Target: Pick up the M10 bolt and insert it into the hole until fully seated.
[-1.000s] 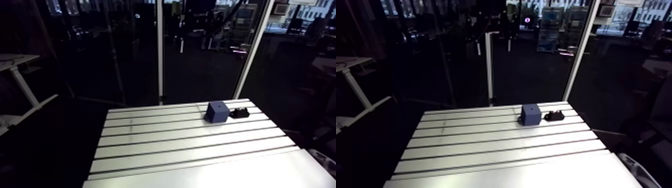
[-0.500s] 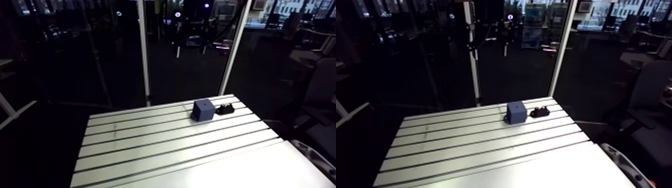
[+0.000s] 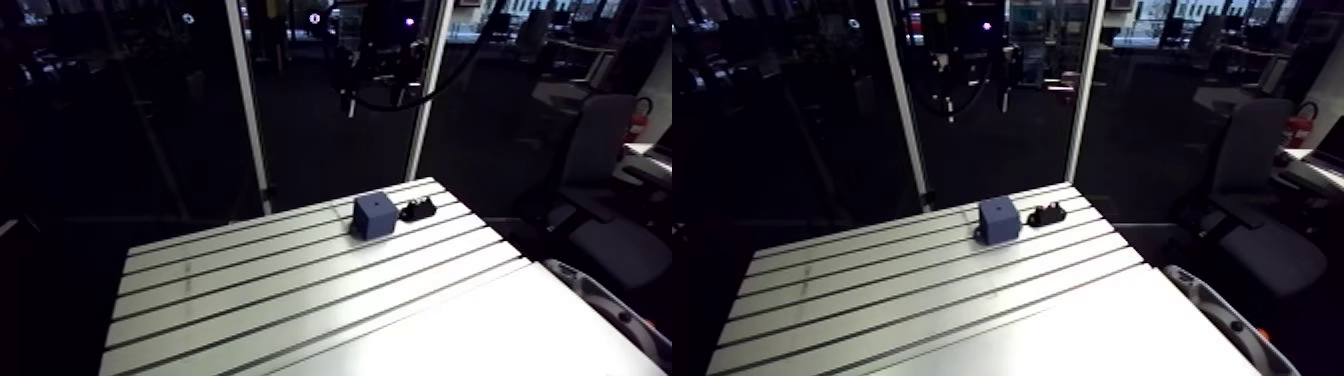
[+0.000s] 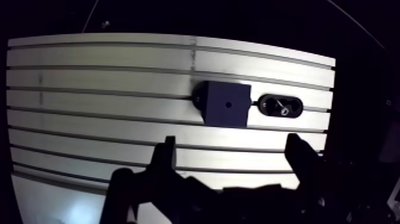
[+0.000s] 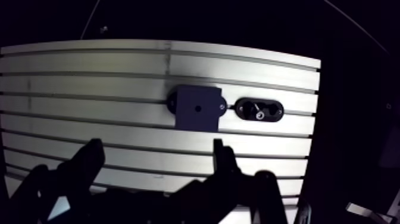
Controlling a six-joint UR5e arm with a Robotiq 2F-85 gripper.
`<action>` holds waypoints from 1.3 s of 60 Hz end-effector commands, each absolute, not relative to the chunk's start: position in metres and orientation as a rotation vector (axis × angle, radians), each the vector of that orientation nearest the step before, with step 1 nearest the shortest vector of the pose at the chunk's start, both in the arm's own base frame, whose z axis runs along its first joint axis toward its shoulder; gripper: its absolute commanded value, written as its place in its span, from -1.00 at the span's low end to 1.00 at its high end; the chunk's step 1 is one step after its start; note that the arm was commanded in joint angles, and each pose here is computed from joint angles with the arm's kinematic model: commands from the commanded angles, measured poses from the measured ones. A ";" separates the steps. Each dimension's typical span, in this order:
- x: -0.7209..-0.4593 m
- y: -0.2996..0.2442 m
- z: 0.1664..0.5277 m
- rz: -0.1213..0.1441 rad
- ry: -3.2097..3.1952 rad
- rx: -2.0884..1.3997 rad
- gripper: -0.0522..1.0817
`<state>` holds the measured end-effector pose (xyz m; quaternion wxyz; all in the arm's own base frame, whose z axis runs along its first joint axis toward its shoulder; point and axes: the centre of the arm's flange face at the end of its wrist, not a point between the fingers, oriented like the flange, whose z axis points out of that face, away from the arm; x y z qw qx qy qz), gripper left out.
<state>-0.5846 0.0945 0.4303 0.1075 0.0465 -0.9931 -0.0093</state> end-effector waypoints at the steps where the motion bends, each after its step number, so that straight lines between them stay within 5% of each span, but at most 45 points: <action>1: -0.587 0.120 0.412 -0.035 -2.923 0.132 -0.90; 6: -0.592 0.128 0.395 -0.011 -2.945 0.132 -0.90; 34: -0.589 0.184 0.375 -0.048 -2.926 0.062 -0.89; 54: -0.594 0.202 0.344 -0.029 -2.954 0.041 -0.88; 78: -0.610 0.219 0.310 -0.031 -2.964 0.034 -0.27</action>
